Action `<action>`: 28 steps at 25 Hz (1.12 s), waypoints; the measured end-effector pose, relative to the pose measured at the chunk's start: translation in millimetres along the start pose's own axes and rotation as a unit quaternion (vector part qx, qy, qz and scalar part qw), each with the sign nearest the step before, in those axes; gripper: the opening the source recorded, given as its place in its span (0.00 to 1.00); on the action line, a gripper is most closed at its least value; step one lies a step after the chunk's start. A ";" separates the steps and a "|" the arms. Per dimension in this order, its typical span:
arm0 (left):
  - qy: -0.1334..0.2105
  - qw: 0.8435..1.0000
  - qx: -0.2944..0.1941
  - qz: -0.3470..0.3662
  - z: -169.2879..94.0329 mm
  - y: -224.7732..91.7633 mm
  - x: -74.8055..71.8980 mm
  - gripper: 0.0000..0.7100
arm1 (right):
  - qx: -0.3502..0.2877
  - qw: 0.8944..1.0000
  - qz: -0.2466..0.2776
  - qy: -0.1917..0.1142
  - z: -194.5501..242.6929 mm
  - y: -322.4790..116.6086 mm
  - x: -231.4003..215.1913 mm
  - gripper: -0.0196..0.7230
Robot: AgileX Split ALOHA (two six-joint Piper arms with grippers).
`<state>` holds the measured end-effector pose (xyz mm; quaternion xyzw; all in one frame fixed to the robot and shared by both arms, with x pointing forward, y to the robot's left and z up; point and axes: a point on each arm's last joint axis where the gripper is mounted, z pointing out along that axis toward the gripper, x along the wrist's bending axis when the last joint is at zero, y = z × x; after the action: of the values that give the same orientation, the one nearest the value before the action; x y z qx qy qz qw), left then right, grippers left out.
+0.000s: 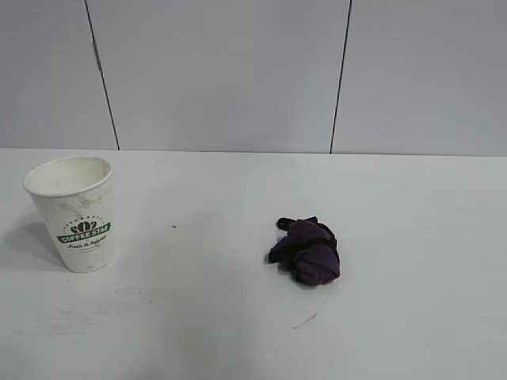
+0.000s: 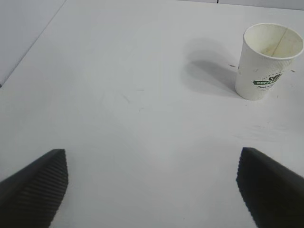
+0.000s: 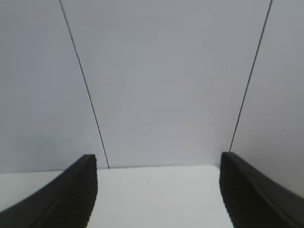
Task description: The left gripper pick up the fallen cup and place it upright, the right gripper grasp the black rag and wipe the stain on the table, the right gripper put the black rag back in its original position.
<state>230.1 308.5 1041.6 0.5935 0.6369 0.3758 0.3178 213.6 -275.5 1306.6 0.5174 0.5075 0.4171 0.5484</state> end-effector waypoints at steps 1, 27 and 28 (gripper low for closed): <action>0.000 1.000 0.000 0.000 0.0 0.0 0.0 0.98 | -0.010 1.000 -0.003 -0.001 -15.1 -9.1 3.8 0.69; 0.000 1.000 0.000 0.000 0.0 0.0 0.0 0.98 | 0.245 0.967 0.055 0.034 40.6 -263.6 14.5 0.69; 0.000 1.000 0.000 0.000 0.0 0.0 0.0 0.98 | 0.243 0.968 0.052 0.044 40.6 -263.5 14.5 0.69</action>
<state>230.1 308.5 1041.6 0.5935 0.6369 0.3758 0.3178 237.9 -297.8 1041.6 0.6419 0.5900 0.3314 0.3605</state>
